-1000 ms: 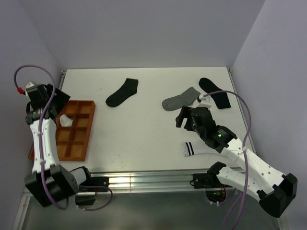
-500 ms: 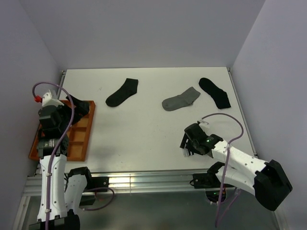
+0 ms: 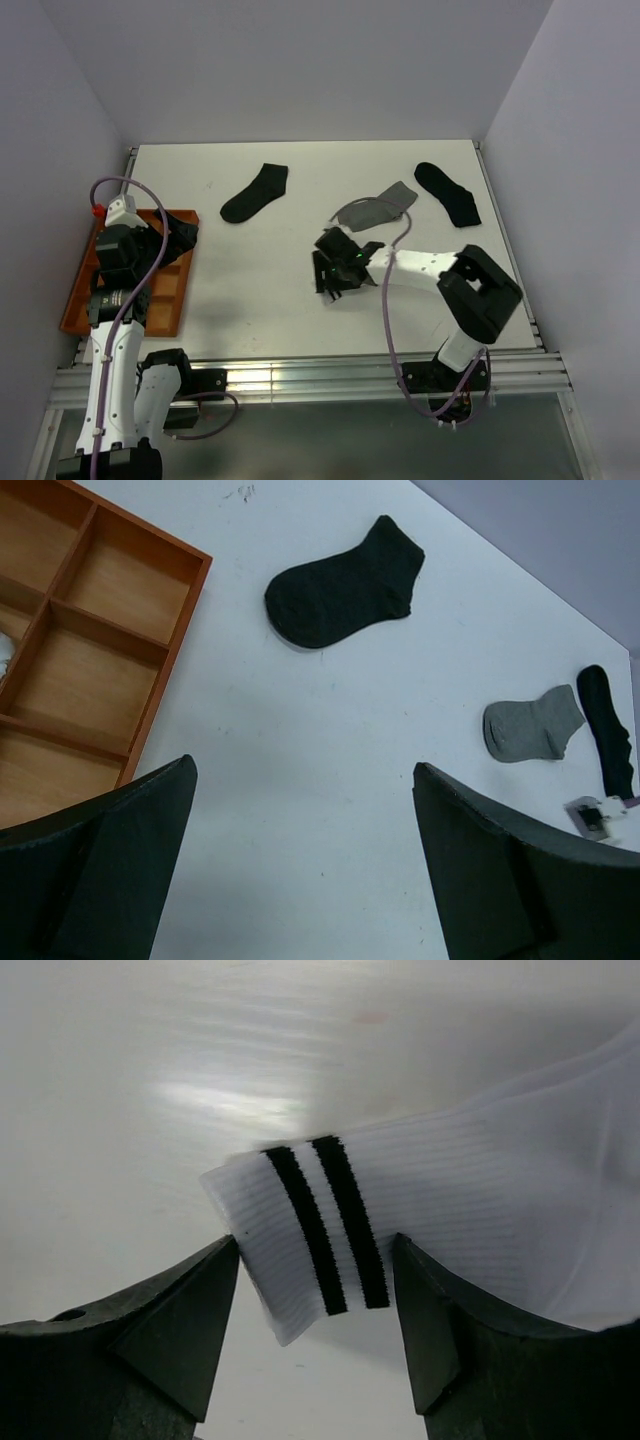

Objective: Roll the socks
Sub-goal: Move the sock to the center of the board.

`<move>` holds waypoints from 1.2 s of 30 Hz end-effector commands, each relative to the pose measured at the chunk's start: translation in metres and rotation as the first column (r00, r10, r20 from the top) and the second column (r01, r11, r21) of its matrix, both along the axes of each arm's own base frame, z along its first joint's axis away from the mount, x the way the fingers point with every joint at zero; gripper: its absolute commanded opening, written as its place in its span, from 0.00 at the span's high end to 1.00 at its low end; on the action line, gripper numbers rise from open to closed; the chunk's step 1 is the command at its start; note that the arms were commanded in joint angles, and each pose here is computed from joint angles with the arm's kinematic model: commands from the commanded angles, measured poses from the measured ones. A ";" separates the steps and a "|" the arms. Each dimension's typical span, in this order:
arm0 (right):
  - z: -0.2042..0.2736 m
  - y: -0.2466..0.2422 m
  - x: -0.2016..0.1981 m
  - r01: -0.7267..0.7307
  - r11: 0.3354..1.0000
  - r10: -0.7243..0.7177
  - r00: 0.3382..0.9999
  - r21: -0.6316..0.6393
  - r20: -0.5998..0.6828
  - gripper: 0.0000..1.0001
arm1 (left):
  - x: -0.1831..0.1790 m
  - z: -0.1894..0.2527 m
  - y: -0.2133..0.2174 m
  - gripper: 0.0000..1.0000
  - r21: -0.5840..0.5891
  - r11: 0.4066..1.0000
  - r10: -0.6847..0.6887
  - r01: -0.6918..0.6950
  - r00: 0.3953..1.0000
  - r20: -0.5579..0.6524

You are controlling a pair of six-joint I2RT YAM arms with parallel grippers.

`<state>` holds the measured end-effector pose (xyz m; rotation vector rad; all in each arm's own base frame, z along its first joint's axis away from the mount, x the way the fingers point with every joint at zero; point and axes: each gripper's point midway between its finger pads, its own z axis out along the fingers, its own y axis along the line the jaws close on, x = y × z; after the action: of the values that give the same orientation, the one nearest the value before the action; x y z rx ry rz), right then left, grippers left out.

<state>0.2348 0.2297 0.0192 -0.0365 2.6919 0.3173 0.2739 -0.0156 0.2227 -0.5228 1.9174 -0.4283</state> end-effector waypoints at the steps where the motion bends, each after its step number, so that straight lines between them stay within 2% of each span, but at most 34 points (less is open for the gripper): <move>1: -0.009 0.067 -0.039 -0.297 0.954 0.300 0.952 0.047 -0.064 0.30 | 0.005 0.010 -0.003 0.05 0.017 1.000 -0.026 0.025 0.999 0.042; 4: 0.001 0.096 -0.048 -0.379 0.924 0.382 0.922 0.050 -0.060 0.30 | 0.006 0.008 -0.004 0.05 0.015 0.999 -0.030 0.030 0.999 0.036; 8: 0.033 0.121 -0.054 -0.444 0.894 0.444 0.896 0.053 0.017 0.29 | 0.006 0.007 -0.005 0.05 0.014 0.999 -0.037 0.036 0.999 0.035; 12: 0.075 0.127 -0.045 -0.452 0.887 0.442 0.889 0.089 0.119 0.28 | 0.005 0.008 -0.007 0.05 0.012 0.999 -0.048 0.048 0.998 0.042; 16: 0.096 0.111 -0.025 -0.386 0.922 0.372 0.903 0.026 0.215 0.29 | 0.004 0.008 -0.011 0.04 0.004 0.998 -0.070 0.070 0.996 0.047; 22: 0.056 0.049 0.002 -0.208 0.977 0.213 0.962 -0.050 0.169 0.43 | 0.001 0.008 -0.017 0.05 0.003 0.994 -0.109 0.109 0.993 0.043; 25: 0.039 0.024 0.020 -0.141 0.989 0.147 0.978 -0.050 0.148 0.45 | 0.001 0.008 -0.018 0.05 0.004 0.993 -0.114 0.114 0.993 0.042; 29: 0.023 0.018 0.036 -0.135 0.987 0.147 0.980 -0.090 0.135 0.45 | 0.002 0.005 -0.020 0.04 -0.001 0.992 -0.128 0.128 0.991 0.031; 36: -0.007 0.039 0.067 -0.141 0.984 0.150 0.986 -0.106 0.079 0.45 | 0.002 0.002 -0.019 0.05 -0.003 0.992 -0.125 0.125 0.992 0.017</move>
<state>0.2815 0.2573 0.0167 -0.2724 2.6446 0.2092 0.2735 -0.0319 0.2180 -0.4605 1.9597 -0.5136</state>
